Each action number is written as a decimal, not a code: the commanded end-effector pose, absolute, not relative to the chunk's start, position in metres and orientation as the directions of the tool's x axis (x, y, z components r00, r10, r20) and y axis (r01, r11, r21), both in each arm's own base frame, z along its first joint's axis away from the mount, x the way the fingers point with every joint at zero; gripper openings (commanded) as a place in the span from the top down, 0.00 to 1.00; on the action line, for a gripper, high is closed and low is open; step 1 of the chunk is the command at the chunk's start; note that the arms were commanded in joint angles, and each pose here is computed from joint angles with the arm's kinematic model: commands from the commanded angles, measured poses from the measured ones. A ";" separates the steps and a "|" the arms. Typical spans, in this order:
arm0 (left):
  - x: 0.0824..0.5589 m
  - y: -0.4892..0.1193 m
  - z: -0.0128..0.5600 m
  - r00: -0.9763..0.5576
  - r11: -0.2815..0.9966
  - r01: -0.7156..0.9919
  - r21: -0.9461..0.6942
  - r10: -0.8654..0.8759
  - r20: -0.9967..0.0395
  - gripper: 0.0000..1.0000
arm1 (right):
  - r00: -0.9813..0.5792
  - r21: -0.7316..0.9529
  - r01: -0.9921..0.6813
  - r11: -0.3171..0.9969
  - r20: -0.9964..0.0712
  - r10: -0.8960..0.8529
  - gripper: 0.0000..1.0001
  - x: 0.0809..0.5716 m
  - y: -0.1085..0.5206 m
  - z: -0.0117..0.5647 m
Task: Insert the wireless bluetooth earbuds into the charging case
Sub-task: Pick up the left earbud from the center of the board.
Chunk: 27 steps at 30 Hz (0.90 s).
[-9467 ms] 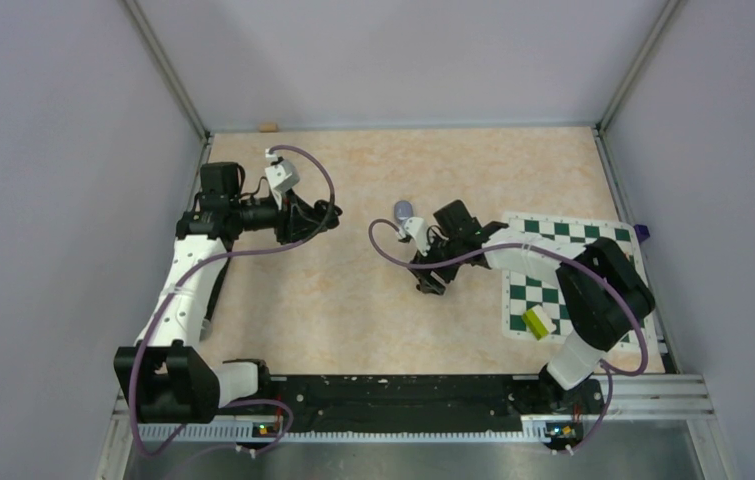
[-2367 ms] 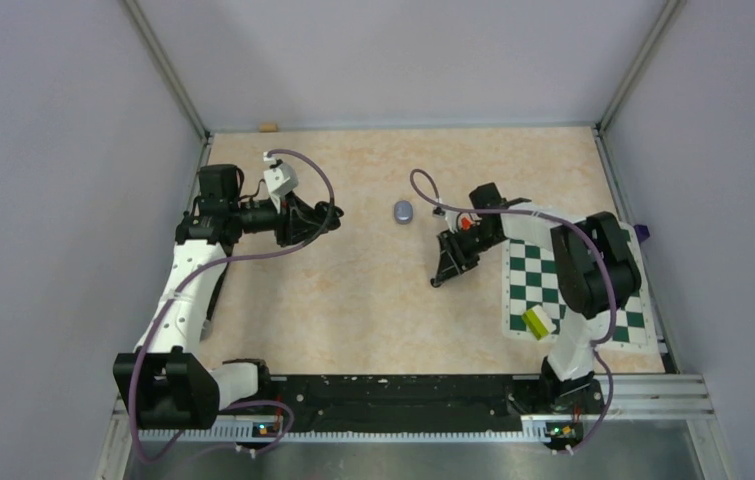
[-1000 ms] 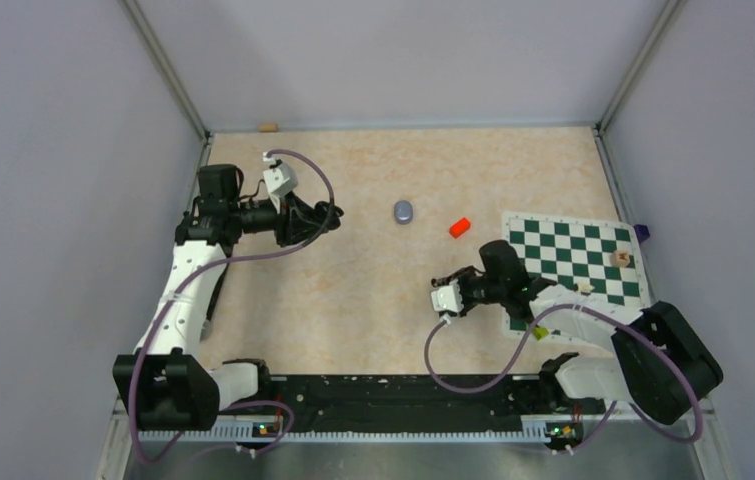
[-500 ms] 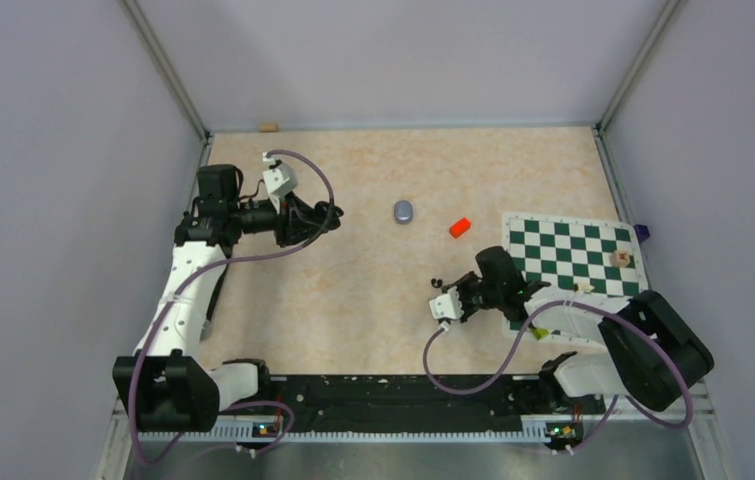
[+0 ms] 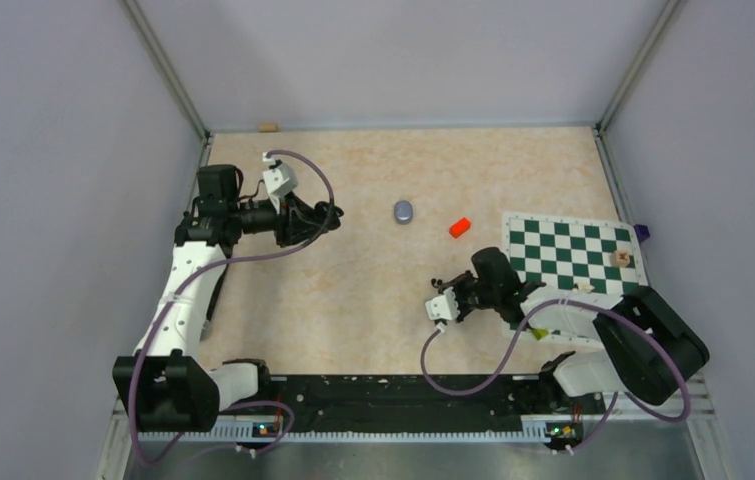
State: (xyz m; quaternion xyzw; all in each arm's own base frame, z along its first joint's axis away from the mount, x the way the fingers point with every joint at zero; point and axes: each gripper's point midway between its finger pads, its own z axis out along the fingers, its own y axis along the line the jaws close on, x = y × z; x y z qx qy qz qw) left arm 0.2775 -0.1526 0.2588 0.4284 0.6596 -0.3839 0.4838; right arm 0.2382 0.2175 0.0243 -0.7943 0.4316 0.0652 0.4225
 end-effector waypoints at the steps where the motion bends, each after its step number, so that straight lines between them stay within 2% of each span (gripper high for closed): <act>1: 0.272 -0.155 0.270 -0.100 0.308 0.950 -0.040 0.182 -0.978 1.00 | 0.620 -0.601 -0.745 -0.290 -0.462 -0.635 0.75 0.236 0.220 0.019; 12: 0.272 -0.155 0.270 -0.097 0.308 0.951 -0.038 0.182 -0.978 1.00 | 0.578 -0.565 -0.778 -0.276 -0.469 -0.668 0.78 0.240 0.219 0.012; 27: 0.272 -0.155 0.271 -0.098 0.308 0.951 -0.038 0.181 -0.979 1.00 | 0.543 -0.579 -0.784 -0.224 -0.465 -0.699 0.77 0.252 0.220 0.014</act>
